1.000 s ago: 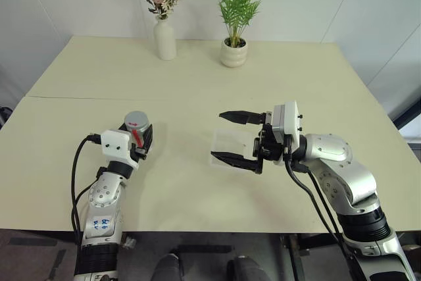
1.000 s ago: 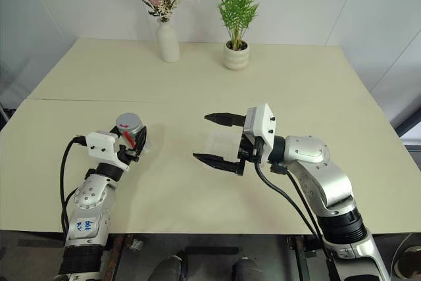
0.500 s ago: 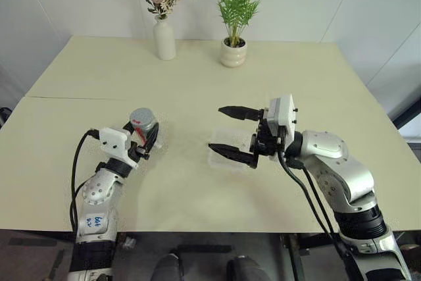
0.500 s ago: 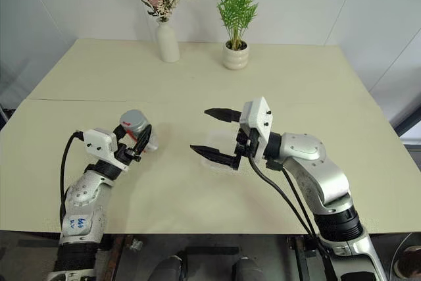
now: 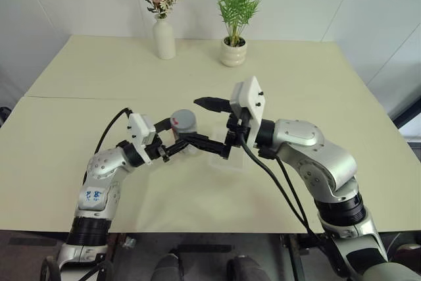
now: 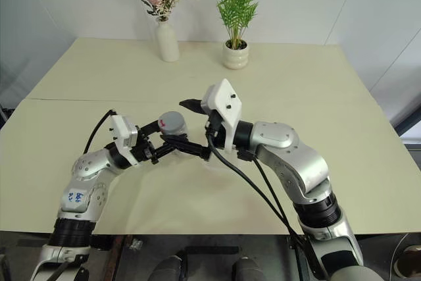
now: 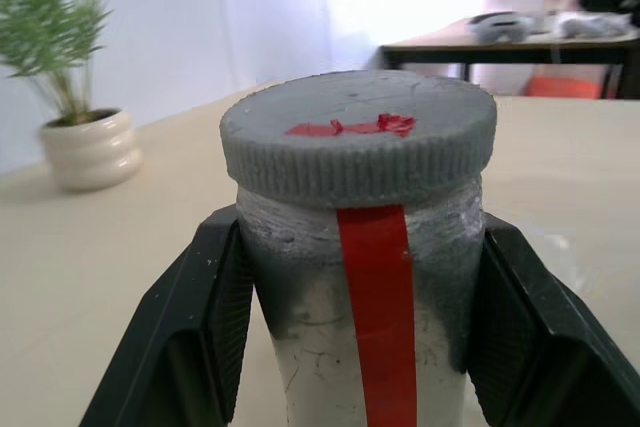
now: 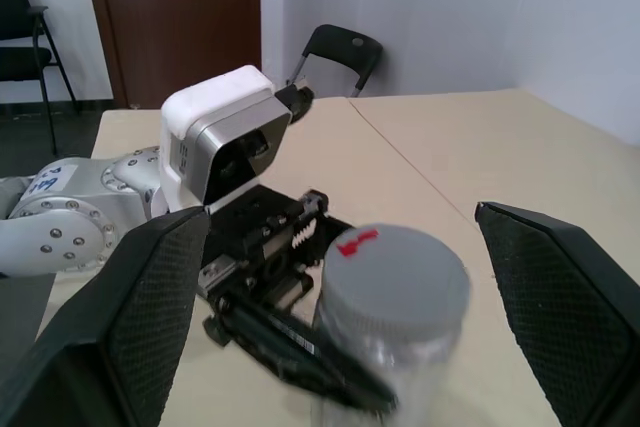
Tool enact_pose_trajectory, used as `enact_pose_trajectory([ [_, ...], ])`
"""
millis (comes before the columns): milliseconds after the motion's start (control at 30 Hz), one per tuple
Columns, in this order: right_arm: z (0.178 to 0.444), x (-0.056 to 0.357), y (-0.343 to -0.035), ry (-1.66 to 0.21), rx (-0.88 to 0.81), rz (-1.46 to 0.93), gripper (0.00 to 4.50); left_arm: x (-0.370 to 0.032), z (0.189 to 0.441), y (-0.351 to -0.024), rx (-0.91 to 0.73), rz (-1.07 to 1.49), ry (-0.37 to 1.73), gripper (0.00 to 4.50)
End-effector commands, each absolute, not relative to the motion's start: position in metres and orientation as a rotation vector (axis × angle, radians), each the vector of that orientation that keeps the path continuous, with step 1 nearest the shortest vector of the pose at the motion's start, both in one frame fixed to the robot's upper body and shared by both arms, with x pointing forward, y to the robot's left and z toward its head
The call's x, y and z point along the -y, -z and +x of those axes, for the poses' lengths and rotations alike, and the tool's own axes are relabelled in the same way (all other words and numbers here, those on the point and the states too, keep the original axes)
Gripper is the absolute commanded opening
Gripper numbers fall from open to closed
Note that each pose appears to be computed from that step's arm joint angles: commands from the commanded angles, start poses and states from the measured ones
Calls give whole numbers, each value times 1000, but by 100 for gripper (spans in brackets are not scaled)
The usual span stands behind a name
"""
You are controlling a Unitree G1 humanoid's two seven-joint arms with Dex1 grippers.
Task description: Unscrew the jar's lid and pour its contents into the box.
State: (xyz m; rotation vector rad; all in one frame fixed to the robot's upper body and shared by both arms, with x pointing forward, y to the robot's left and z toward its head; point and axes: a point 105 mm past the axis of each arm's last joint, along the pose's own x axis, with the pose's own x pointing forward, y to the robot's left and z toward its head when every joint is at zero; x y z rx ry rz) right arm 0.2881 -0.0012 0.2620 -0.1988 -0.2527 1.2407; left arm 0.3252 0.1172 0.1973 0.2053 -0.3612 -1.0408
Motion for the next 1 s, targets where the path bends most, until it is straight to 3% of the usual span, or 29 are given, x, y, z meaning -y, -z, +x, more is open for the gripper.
enact_pose_trajectory([
  [33, 284, 0, -272, -1219, 284, -242, 450, -106, 323, -207, 379, 223, 1122, 243],
  [267, 291, -1, -273, -1151, 256, -252, 450, -94, 325, -216, 375, 233, 1217, 243],
  [567, 301, 8, -271, -1008, 222, -241, 450, -87, 330, -218, 381, 227, 1231, 243],
  [1000, 303, 15, -267, -938, 195, -184, 450, -84, 334, -221, 380, 213, 1242, 243],
])
